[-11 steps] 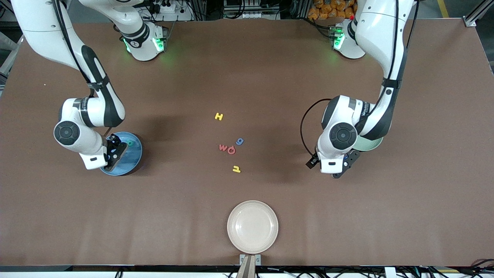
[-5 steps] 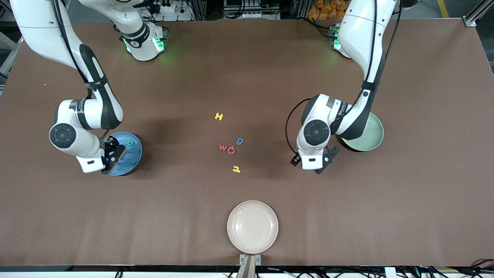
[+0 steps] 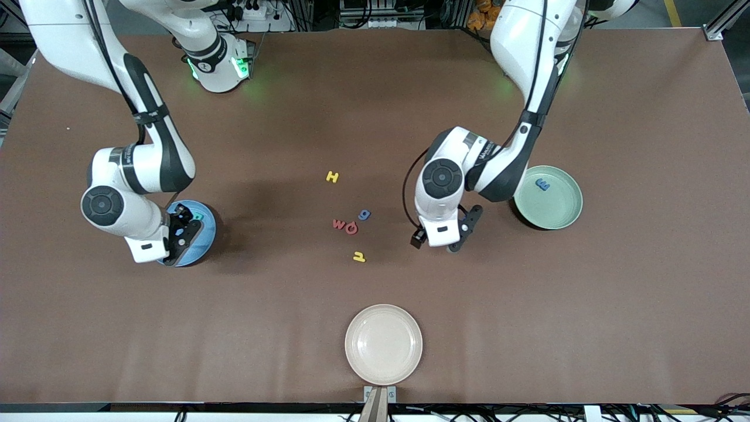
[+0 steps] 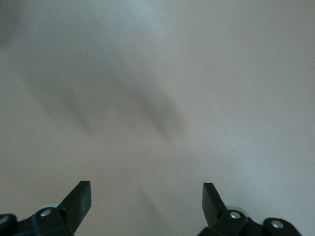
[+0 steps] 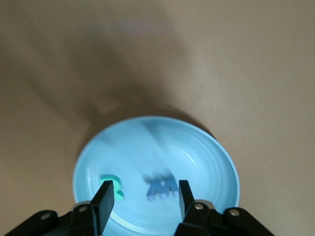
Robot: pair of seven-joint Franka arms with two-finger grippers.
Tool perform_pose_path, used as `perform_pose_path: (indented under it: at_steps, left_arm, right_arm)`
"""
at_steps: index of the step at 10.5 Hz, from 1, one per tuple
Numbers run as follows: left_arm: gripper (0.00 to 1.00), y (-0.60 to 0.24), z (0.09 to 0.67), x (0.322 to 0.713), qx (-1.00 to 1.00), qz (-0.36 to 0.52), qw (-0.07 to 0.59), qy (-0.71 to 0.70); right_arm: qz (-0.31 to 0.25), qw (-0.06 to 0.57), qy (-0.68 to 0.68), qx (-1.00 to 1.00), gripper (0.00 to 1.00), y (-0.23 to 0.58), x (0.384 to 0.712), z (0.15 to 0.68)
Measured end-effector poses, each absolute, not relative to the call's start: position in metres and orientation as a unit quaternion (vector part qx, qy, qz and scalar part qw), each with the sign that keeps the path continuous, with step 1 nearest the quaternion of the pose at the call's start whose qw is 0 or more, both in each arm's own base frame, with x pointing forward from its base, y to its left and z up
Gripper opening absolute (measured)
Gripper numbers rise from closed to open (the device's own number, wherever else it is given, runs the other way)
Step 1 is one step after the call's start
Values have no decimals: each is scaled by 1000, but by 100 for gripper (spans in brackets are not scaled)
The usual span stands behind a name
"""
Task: Sort uppercase to blue plate, lowercase to green plate
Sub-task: 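Move the left gripper to the letters while the right gripper withdraws, then lower the left gripper toward the pink letters q and m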
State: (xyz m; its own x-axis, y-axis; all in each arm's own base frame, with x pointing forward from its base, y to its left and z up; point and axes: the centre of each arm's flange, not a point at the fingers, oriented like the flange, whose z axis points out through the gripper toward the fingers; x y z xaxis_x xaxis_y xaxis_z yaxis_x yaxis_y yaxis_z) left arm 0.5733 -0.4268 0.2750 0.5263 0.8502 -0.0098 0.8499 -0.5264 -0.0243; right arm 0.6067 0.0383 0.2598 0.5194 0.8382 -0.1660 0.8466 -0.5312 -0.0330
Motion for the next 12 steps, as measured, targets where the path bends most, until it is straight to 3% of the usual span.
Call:
perform_pose_path:
  at_steps: [6,12]
  left_arm:
    - [100,-496,280,565,-822,49,-59,-564]
    - [100,-499,238,578,-751,88,-99,-646]
  right_arm:
    - [-73,19,439,895,62,107,597,268]
    - [-67,18,385,921,62,153,587,268]
